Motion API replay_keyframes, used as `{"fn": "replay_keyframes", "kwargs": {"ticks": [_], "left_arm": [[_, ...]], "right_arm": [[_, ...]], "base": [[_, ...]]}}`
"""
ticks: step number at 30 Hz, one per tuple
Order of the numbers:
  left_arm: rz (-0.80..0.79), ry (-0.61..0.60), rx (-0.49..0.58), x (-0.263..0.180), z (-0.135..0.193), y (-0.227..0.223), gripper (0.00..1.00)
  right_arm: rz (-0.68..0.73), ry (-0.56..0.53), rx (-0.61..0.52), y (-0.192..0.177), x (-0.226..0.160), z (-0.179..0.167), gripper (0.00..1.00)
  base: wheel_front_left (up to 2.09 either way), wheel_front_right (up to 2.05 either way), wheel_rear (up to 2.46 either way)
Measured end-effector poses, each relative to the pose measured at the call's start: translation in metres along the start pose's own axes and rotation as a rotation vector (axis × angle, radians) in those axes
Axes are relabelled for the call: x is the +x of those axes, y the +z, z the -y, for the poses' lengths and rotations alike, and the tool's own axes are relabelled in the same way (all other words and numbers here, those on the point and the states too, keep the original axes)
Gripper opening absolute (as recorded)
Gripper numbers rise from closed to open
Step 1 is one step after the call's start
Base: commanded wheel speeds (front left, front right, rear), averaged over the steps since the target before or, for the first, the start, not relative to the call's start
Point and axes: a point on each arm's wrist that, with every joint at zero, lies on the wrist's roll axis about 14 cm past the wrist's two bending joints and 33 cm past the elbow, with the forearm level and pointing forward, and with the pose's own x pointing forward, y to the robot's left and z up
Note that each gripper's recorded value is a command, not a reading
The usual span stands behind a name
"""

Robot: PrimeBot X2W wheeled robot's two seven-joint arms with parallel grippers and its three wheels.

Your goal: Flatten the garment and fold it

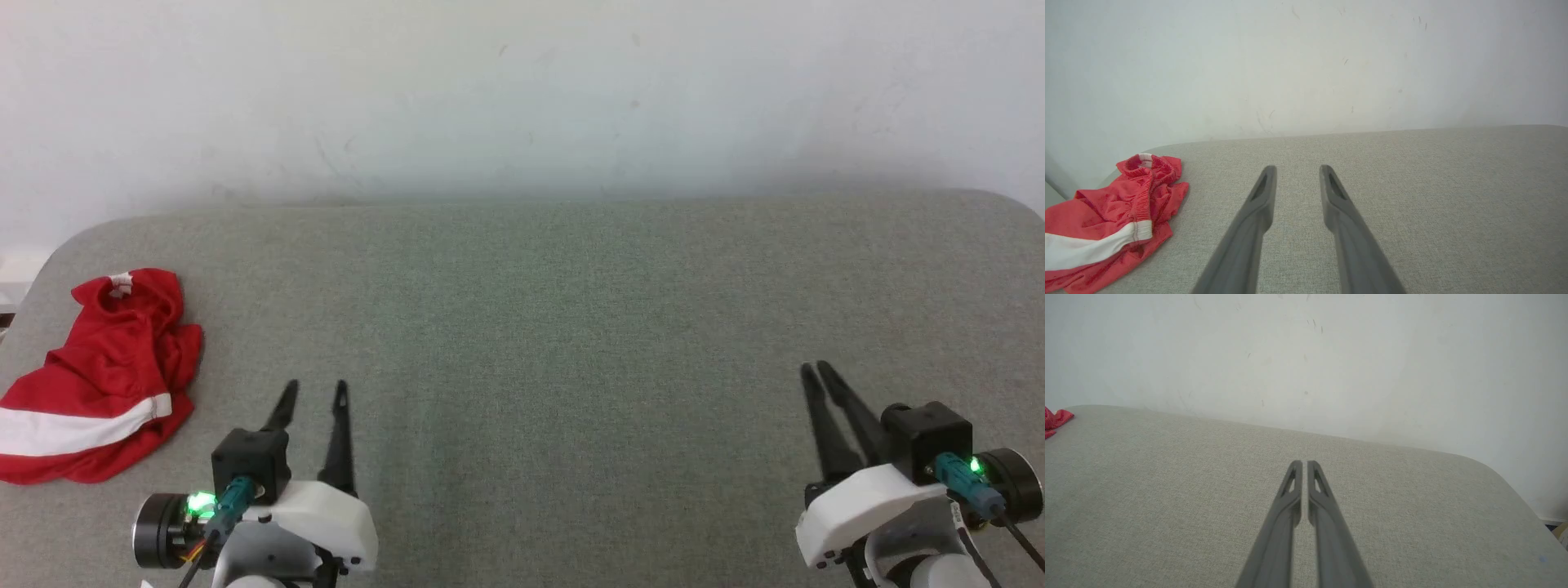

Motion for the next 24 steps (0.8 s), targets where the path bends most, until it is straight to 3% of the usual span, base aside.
{"fn": "replay_keyframes", "kwargs": {"ticks": [24], "left_arm": [[0.012, 0.000, -0.028, -0.0017, 0.0027, -0.0032, 1.00]], "right_arm": [[0.036, -0.015, 0.025, 0.0038, 0.0002, 0.0052, 1.00]], "base": [[0.00, 0.00, 0.00]]}}
